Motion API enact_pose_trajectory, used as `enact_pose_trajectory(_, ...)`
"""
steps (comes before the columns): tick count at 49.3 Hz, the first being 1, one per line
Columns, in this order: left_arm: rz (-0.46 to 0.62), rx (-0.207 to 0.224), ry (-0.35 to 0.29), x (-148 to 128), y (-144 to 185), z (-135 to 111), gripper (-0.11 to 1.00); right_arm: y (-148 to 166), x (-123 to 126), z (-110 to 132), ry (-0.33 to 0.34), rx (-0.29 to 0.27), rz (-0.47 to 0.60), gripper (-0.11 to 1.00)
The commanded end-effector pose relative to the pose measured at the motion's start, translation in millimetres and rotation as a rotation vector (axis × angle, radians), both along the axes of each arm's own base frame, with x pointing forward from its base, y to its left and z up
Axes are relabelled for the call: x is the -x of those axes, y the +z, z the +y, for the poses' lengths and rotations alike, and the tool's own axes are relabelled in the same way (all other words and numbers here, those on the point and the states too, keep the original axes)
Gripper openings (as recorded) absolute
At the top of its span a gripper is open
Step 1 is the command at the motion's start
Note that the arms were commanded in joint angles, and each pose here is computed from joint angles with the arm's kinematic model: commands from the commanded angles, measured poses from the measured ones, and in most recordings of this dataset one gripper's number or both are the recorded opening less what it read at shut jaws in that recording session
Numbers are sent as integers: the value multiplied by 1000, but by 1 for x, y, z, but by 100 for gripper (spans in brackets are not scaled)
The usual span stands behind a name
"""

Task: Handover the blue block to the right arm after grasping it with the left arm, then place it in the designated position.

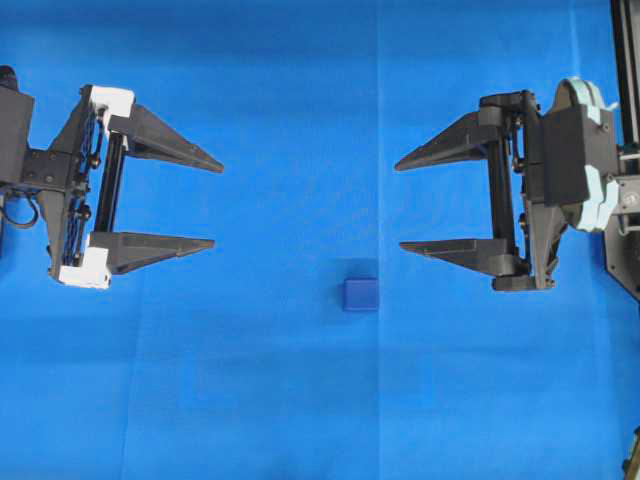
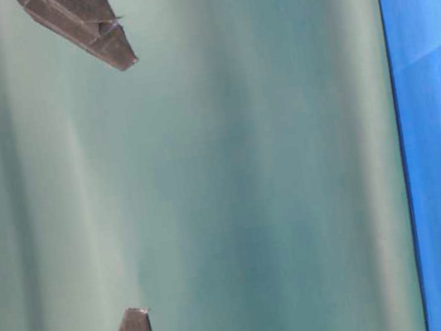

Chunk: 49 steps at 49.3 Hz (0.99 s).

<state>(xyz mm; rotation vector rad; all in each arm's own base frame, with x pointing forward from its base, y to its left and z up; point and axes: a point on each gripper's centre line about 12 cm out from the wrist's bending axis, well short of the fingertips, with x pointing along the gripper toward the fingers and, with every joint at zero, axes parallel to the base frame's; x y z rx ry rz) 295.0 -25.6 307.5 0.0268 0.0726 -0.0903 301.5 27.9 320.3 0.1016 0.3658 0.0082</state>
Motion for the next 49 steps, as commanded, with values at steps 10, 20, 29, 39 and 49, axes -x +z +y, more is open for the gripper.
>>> enact_pose_trajectory(10, -32, 3, 1, 0, 11, 0, 89, 20, -1, -4, 27, 27, -121, 90)
enact_pose_trajectory(20, -32, 4, 3, 0, 11, 1, 89, 26, 1, -6, 46, 50, -183, 90)
enact_pose_trajectory(29, -32, 6, 2, 0, 11, 0, 89, 22, 1, -10, 38, 51, -181, 90)
enact_pose_trajectory(39, -32, 4, 1, 0, 11, 0, 89, 22, 1, -10, 39, 51, -181, 90)
enact_pose_trajectory(49, -32, 4, 1, 0, 11, 0, 89, 22, 1, -10, 37, 51, -182, 90)
